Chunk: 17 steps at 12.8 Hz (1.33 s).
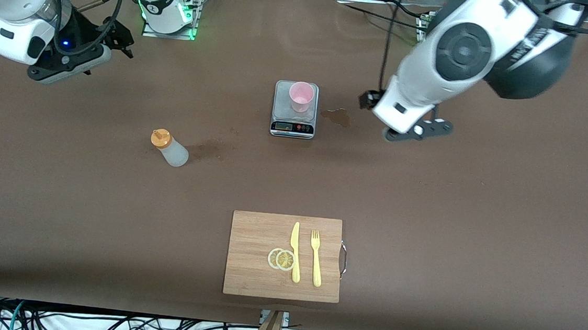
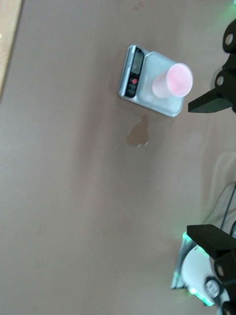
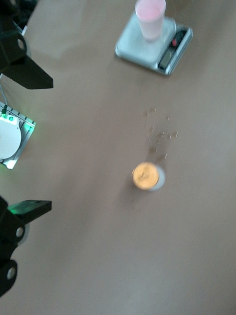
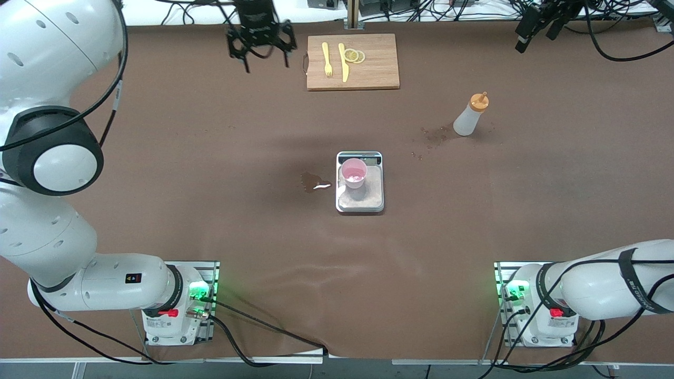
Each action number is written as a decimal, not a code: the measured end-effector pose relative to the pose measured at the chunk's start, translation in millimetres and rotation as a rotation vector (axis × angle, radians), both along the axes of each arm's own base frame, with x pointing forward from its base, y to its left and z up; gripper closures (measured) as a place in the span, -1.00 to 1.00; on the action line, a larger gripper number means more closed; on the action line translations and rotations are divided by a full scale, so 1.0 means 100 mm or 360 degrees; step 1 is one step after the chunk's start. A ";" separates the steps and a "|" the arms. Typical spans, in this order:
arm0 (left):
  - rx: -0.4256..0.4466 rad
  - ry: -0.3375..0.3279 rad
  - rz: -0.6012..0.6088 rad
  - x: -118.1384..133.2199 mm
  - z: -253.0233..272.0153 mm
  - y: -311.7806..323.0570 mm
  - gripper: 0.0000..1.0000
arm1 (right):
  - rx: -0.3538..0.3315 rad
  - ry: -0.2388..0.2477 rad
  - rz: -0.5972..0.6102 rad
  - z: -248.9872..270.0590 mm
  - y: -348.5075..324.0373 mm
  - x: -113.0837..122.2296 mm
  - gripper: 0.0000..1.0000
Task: Add sauce to pink cup with both arms
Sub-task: 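Release the cup and raise the left gripper while the right gripper reaches out, then grasp the white squeeze bottle with the right gripper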
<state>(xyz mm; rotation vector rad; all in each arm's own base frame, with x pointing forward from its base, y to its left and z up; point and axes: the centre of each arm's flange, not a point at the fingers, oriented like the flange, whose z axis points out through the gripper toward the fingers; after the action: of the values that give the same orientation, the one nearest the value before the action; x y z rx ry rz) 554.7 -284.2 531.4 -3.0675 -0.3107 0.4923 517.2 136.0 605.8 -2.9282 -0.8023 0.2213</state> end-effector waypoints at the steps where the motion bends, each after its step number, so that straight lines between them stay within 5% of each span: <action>1: -0.0008 -0.0033 -0.0076 0.10 0.04 0.25 -1.00 | 0.0050 -0.0008 0.0061 0.01 0.03 0.00 -1.00; 5: -0.0032 -0.0252 -0.0367 0.30 0.26 1.24 -1.00 | 0.0173 -0.0026 0.0334 -0.07 0.04 0.06 -1.00; 8: -0.0003 -0.0454 -0.0410 0.20 0.18 2.00 -1.00 | 0.0350 -0.0031 0.0572 -0.33 -0.20 0.22 -1.00; 12: 0.0010 -0.0452 -0.0416 -0.01 0.22 2.19 -1.00 | 0.0616 -0.0060 0.0878 -0.96 -0.81 0.32 -1.00; 17: 0.0003 -0.0470 -0.0459 -0.01 0.25 2.18 -1.00 | 0.1055 -0.0210 0.1294 -1.93 -1.36 0.39 -1.00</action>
<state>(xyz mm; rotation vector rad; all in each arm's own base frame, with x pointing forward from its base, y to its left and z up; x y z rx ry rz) 553.8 -66.5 556.6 -3.1020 0.1297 0.0269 555.9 -0.1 412.7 -1.9013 -1.6610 -0.1646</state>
